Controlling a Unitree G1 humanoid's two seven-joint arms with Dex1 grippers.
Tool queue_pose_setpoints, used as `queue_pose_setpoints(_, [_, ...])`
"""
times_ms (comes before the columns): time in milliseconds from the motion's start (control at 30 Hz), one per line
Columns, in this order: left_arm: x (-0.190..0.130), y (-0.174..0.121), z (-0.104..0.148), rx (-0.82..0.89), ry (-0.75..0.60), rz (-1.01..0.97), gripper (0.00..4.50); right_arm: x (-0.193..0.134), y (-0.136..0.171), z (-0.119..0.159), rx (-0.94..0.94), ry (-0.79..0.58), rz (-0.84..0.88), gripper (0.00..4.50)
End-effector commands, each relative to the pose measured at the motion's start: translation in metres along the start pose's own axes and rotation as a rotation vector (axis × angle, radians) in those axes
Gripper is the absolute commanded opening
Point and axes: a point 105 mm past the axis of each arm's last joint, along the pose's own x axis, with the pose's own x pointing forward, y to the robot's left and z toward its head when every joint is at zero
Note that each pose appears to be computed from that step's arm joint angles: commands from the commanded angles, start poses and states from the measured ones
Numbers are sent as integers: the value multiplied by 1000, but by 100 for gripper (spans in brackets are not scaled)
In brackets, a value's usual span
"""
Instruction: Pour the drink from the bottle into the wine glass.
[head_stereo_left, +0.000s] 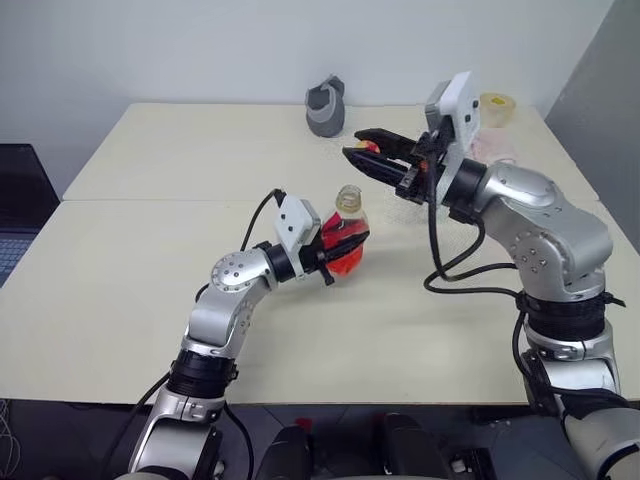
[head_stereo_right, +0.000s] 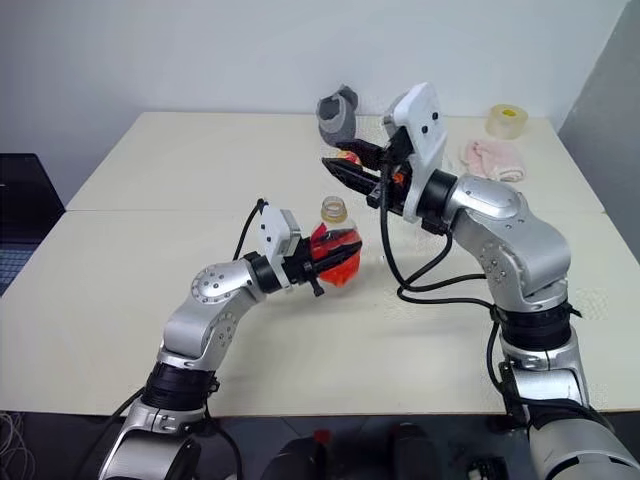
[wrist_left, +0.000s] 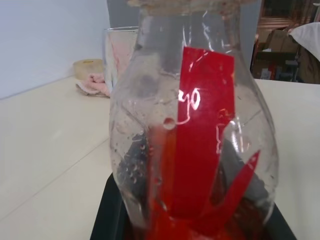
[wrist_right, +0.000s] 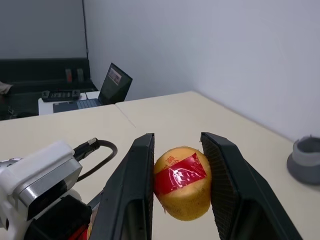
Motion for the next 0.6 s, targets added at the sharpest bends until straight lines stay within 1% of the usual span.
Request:
queue_pose_setpoints(33, [-7, 0, 15, 16, -45, 17, 103, -25, 9, -3, 21, 38, 3, 124])
queue_pose_setpoints(133, [-13, -3, 12, 7, -32, 24, 103, -45, 17, -26, 68, 120, -20, 124])
queue_pose_setpoints(233, [-17, -6, 11, -2, -24, 32, 103, -67, 27, -55, 125, 205, -59, 124])
queue_pose_setpoints(267, [-18, -7, 11, -5, -23, 36, 103, -75, 26, -67, 146, 232, -106, 124])
queue_pose_setpoints(333, [-18, -8, 12, -12, -23, 43, 103, -86, 23, -82, 164, 265, -181, 124])
queue_pose_setpoints(367, [-17, -9, 12, -18, -25, 47, 103, -96, 14, -98, 164, 302, -278, 124])
queue_pose_setpoints(433, [-14, -11, 13, -28, -32, 55, 103, -111, 3, -122, 170, 344, -420, 124])
queue_pose_setpoints(467, [-11, -12, 14, -34, -38, 56, 103, -118, -3, -133, 181, 353, -498, 124])
queue_pose_setpoints(600, [-3, -18, 17, -50, -54, 35, 103, -122, -15, -156, 225, 329, -669, 124])
